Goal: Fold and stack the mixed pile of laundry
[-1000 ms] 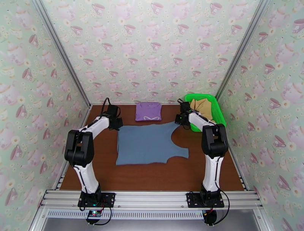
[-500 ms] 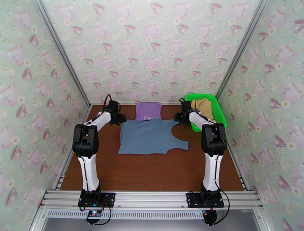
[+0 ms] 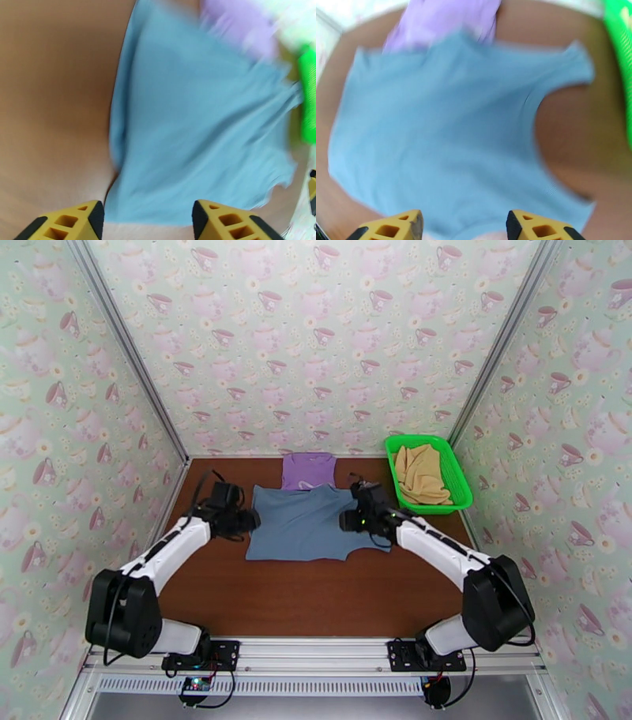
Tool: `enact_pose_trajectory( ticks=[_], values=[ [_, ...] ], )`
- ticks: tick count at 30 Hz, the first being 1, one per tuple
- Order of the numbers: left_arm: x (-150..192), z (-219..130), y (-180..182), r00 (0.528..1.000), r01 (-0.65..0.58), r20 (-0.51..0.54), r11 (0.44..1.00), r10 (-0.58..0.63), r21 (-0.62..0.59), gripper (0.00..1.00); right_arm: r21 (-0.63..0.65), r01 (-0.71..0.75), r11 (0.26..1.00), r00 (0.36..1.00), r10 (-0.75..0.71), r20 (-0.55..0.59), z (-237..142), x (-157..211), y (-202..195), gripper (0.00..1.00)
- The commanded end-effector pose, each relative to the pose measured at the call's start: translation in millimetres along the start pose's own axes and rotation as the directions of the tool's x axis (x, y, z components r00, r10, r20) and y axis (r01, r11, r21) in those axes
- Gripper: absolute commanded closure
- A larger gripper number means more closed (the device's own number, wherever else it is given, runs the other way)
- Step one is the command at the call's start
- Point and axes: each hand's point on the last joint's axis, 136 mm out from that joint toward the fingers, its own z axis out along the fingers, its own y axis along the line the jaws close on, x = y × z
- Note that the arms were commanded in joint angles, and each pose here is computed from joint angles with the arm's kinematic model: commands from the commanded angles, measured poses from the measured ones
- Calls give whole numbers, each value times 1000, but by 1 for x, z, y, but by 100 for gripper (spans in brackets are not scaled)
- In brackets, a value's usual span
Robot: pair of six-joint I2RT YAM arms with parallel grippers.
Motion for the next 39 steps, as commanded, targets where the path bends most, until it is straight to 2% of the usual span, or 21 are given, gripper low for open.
enact_pose_trajectory(
  ticks=[1,5,6,8,9,10,13,15,17,20,21,22,23,24,25,28,31,35,39],
  values=[
    [12,18,1,999,45,-24,999,-45,16,40,-7,-47,999,998,47,-48,9,27,7,42],
    [22,40,2,997,50,-60,998,-49,29,51,-20,-62,998,993,60,-106,26,48,16,45],
    [21,43,-2,997,44,-58,998,-41,46,59,-17,-60,998,992,58,-112,30,50,17,47],
    [17,43,-9,999,30,-42,997,-27,67,87,-13,-57,998,991,55,-124,35,52,19,52],
    [14,40,-14,999,17,-31,997,-15,75,98,-15,-59,998,990,57,-129,37,52,21,55],
    [8,34,-20,1000,5,-15,996,-4,84,100,-16,-62,998,989,59,-133,39,52,21,59],
    [-9,12,-35,999,-39,24,995,36,89,100,-1,-61,998,990,61,-129,39,48,20,75],
    [-27,-9,-48,996,-67,63,993,62,92,100,16,-57,998,991,59,-118,36,44,18,82],
    [-42,-26,-59,993,-89,88,991,81,99,100,31,-56,998,993,59,-105,32,40,16,86],
    [-65,-35,-71,989,-122,90,989,114,86,99,47,-54,997,994,58,-90,28,33,15,88],
    [-71,-32,-75,989,-130,78,988,123,81,82,54,-54,997,995,59,-86,28,31,14,88],
    [-78,-29,-81,989,-139,70,986,133,88,60,60,-53,997,995,58,-86,28,30,14,87],
    [-82,-21,-87,988,-151,52,984,146,94,45,67,-54,996,995,60,-85,29,28,13,86],
    [-90,-12,-92,987,-160,44,982,157,102,34,75,-54,996,994,61,-87,30,28,12,85],
    [-95,-5,-96,986,-168,37,980,165,108,29,78,-54,995,994,61,-89,30,28,12,84],
    [-103,17,-105,983,-182,14,976,181,119,27,83,-56,995,994,64,-94,31,28,11,84],
    [-98,17,-106,984,-180,16,976,180,122,29,94,-55,994,994,64,-91,27,30,8,84],
    [-82,5,-89,987,-163,25,983,161,89,36,103,-48,994,994,57,-89,24,31,6,84],
    [-71,10,-73,990,-139,12,988,139,64,44,86,-46,995,994,54,-93,25,29,10,84]
  ],
)
